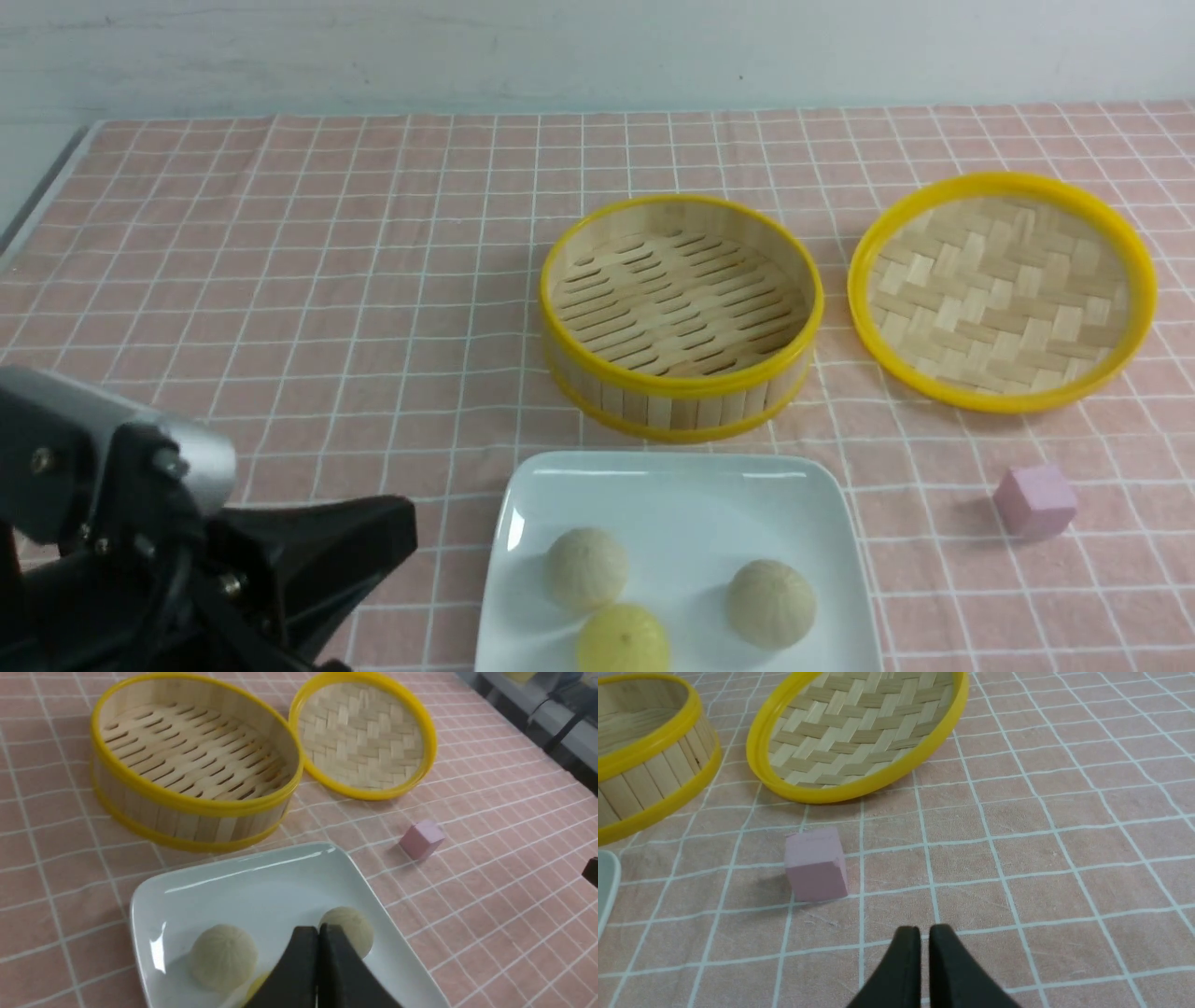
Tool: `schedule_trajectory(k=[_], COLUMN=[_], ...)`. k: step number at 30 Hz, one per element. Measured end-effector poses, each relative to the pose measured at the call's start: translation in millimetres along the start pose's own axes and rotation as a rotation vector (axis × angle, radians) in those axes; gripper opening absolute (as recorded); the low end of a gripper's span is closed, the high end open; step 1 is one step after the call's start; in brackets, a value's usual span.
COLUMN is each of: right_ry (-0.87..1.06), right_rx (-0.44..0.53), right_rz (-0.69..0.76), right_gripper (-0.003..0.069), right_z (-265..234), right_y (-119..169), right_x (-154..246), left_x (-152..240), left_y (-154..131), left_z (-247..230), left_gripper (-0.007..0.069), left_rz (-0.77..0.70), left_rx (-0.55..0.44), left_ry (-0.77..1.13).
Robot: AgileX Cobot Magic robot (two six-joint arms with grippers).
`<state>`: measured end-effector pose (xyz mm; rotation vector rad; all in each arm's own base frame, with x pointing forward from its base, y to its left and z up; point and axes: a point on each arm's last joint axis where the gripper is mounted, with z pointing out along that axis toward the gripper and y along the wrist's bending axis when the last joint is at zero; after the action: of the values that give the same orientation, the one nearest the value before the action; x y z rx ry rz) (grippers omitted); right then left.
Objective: Put the steamed buns into the plate on the pink tablecloth.
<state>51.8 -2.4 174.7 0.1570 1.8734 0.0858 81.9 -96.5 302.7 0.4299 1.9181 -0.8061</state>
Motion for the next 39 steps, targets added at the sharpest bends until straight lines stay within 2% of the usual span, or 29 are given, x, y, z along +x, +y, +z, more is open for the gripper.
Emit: schedule_trajectory(k=[16,19,22,24,25,27,28,29,31,32,33,34,36,39], right_ry=[0.0,0.0,0.0,0.0,0.0,0.0,0.0,0.0,0.0,0.0,0.0,0.0,0.0,0.0], right_rx=[0.0,0.0,0.0,0.0,0.0,-0.001,-0.001,-0.001,-0.001,-0.001,-0.001,-0.001,-0.001,-0.001], right_rz=[0.0,0.0,0.0,0.001,0.001,0.002,0.002,0.002,0.002,0.002,0.002,0.002,0.002,0.003], right_gripper=[0.0071,0.0076,0.008,0.0082,0.0082,0.0084,0.0085,0.0085,0.0086,0.0087,0.0087,0.009,0.0093,0.0097], right_z=[0.0,0.0,0.0,0.0,0.0,0.0,0.0,0.0,0.0,0.0,0.0,0.0,0.0,0.0], right_y=[0.0,0.0,0.0,0.0,0.0,0.1,0.1,0.1,0.1,0.1,0.1,0.1,0.1,0.1], right_x=[0.0,0.0,0.0,0.0,0.0,0.0,0.0,0.0,0.0,0.0,0.0,0.0,0.0,0.0], left_x=[3.5,0.4,0.8,9.3,10.4,27.7,30.7,42.0,50.3,61.2,62.8,76.4,92.4,111.9], left_y=[4.7,15.6,29.3,40.6,41.6,52.6,54.1,59.4,63.3,68.9,69.7,77.3,86.3,96.6], left_z=[-1.9,-11.4,-27.4,-40.2,-41.2,-52.3,-52.1,-57.3,-58.9,-59.3,-59.2,-57.7,-54.1,-48.4], left_gripper=[0.0026,0.0029,0.0032,0.0033,0.0034,0.0036,0.0036,0.0039,0.0041,0.0041,0.0042,0.0044,0.0044,0.0044], left_rz=[0.025,0.036,0.07,0.118,0.122,0.144,0.142,0.118,0.101,0.081,0.077,0.062,0.037,0.002], left_rx=[-0.023,-0.091,-0.186,-0.283,-0.292,-0.403,-0.412,-0.475,-0.516,-0.571,-0.578,-0.64,-0.701,-0.754], left_ry=[0.005,-0.042,-0.123,-0.176,-0.18,-0.23,-0.23,-0.276,-0.303,-0.331,-0.332,-0.337,-0.318,-0.273])
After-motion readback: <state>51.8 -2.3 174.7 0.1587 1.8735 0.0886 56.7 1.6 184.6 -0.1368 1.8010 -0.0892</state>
